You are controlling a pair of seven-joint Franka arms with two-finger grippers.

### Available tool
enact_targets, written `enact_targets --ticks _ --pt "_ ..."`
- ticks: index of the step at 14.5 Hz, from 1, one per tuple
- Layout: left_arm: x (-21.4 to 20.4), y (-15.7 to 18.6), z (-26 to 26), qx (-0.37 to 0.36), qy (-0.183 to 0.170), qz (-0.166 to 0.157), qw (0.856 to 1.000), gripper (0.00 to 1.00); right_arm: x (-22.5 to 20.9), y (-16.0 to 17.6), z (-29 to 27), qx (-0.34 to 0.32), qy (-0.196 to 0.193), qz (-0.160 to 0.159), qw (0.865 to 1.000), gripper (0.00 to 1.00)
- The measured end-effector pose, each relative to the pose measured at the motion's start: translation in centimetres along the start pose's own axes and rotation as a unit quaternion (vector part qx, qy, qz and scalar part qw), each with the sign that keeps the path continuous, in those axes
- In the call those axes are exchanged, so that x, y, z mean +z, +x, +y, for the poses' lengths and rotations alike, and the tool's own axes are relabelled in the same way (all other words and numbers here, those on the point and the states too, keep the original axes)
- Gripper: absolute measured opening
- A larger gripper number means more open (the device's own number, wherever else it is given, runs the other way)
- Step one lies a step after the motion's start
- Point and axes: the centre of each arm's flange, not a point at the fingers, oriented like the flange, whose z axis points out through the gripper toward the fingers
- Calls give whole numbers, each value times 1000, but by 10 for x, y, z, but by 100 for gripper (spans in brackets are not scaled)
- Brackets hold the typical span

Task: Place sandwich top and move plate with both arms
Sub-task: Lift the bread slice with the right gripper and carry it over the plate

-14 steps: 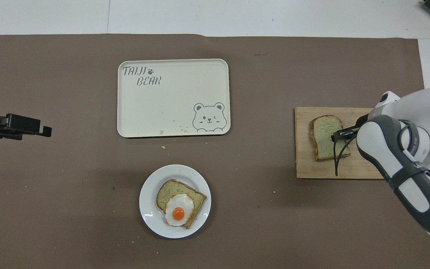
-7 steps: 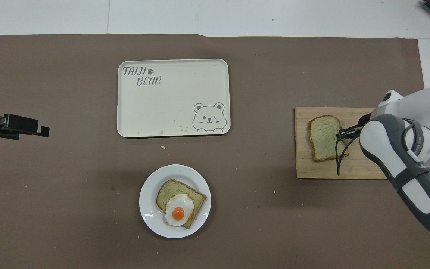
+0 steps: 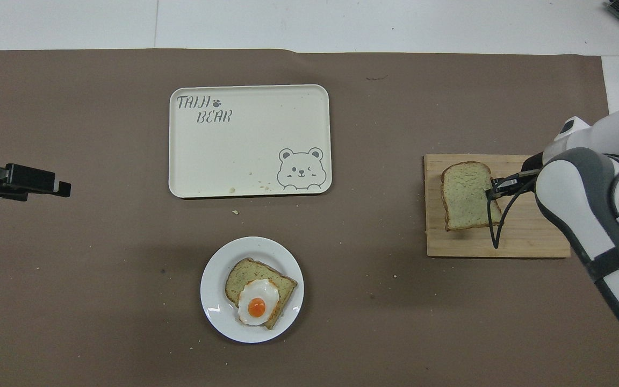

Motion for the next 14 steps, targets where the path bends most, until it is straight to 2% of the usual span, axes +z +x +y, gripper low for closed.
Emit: enact_targets --ticks 2,4,9,14 --pt "0 0 0 0 0 0 1000 100 -25 -3 -29 8 29 -12 999 6" --pt "0 0 0 0 0 0 1000 100 -31 -3 -65 25 50 -16 998 6" --pt "0 0 0 0 0 0 1000 100 -4 0 -191 67 33 -23 997 6" --pt "0 0 0 0 0 0 1000 100 33 -24 -319 79 25 -7 997 6"
